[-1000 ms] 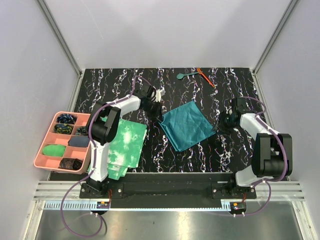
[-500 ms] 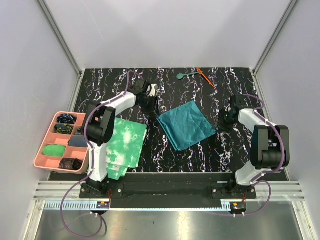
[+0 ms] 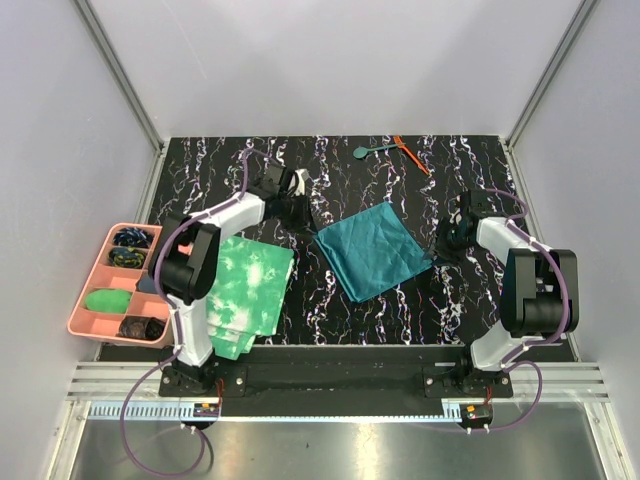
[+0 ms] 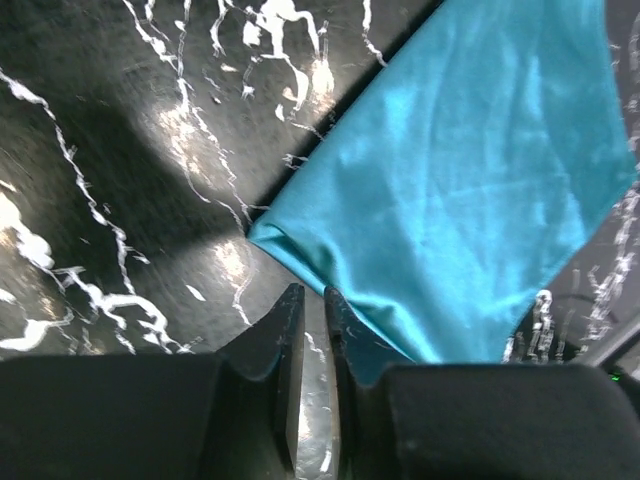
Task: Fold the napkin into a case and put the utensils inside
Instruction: Smooth out the square-folded napkin at the center of the board.
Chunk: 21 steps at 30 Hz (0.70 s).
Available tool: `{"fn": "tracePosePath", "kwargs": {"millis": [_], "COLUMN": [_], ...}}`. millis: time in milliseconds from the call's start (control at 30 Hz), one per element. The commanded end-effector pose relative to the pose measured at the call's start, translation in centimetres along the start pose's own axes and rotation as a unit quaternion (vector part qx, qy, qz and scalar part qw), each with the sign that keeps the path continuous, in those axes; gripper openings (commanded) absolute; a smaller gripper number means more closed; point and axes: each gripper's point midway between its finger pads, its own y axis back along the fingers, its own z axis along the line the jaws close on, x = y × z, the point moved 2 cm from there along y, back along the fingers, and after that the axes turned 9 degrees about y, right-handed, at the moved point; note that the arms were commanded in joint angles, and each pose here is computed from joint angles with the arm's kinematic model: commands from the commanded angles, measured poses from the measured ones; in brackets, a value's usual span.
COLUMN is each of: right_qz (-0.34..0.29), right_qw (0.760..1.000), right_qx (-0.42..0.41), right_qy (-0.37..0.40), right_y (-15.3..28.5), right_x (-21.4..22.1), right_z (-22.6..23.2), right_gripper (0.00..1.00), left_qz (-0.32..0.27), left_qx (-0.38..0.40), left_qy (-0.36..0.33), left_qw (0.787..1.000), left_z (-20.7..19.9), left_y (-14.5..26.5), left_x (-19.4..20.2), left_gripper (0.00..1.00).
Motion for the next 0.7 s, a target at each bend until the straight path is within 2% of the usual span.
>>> {"fn": "tracePosePath", "kwargs": {"millis": [0,67,100,200,367,433,667], "right_qz": [-0.014,-0.017,-0.017,-0.014,-0.008,-0.004,0.000], "right_qw": [1.000,1.000,1.000,1.000,1.000,1.000,1.000], "right_qx": [-0.012,-0.012,-0.010,-0.006,-0.001,-0.011,-0.027], "right_qy": [0.011,0.012,0.012,0.011,0.003,-0.001,-0.007], "right_y": [0.2,0.2,0.1,0.1,-0.3,-0.6,-0.9], "right_x": [-1.6,-1.8,-1.9,-1.6,-1.4,-1.4,-1.2], "right_z": [0.5,0.6,0.5,0.3,-0.2,-0.2,-0.1], "right_gripper": [0.45,0.44,0.44,0.45,0.50,0.50,0.43], "left_qz": [-0.034,-0.031,-0.035,-0.039,-0.040,-0.043,-0.029], "left_qx": [0.032,0.026,0.027,0.028,0.024,0.053,0.078], "left_qy": [0.036,0.036,0.029,0.026,0.004,-0.008,-0.002], "left_qw": [0.998,0.999,0.999,0.998,0.999,0.998,0.997], "left_z": [-2.5,-2.5,-3.0,-3.9,-5.6,-7.5,-8.5], "left_y": [1.6,1.5,1.7,2.8,4.1,4.8,5.0], "left_x": [-0.5,0.3,0.5,1.8,6.9,8.8,13.8], "left_gripper": [0.21,0.27,0.33,0.41,0.40,0.39,0.40]}}
